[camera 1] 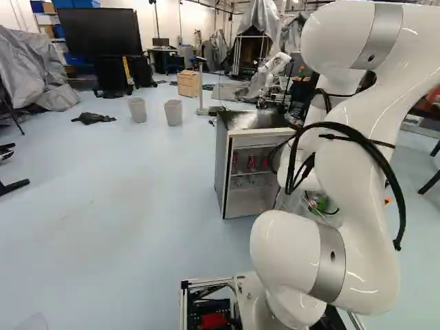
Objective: Grab a drink from the fridge
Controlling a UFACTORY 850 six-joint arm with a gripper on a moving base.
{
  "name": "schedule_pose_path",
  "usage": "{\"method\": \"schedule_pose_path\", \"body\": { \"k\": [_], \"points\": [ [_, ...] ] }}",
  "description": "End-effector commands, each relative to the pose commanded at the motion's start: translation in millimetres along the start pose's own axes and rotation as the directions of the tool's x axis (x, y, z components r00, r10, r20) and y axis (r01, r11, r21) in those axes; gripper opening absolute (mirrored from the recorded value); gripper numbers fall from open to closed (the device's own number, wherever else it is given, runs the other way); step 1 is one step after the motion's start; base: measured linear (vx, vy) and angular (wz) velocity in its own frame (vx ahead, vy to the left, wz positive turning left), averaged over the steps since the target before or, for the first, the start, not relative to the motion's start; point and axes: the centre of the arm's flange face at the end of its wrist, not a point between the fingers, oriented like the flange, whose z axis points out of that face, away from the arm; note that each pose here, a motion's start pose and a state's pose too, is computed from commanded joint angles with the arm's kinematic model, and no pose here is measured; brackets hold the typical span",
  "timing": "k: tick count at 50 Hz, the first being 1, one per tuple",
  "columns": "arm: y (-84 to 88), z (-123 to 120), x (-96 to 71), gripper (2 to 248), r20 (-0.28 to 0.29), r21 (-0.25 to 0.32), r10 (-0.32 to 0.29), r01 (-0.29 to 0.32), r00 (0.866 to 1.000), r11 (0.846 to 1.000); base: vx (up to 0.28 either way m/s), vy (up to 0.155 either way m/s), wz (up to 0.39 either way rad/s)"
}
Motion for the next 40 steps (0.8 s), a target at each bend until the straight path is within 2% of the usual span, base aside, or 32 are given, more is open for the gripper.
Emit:
{"method": "schedule_pose_path", "body": {
  "k": [10, 20, 30, 40],
  "points": [
    [8.2, -20.1, -1.0, 247, 0.01, 0.127, -0.041, 0.039, 0.999, 0.991, 0.0, 0.0, 0.0],
    [16.1, -40.9, -2.2, 247, 0.014, 0.256, -0.08, 0.073, 0.997, 0.964, 0.0, 0.0, 0.0],
    [20.8, -62.0, -3.9, 247, 0.013, 0.387, -0.115, 0.101, 0.993, 0.917, 0.0, 0.0, 0.0],
    [21.5, -82.9, -6.0, 247, 0.004, 0.515, -0.145, 0.122, 0.989, 0.849, 0.0, 0.0, 0.0]
  ]
}}
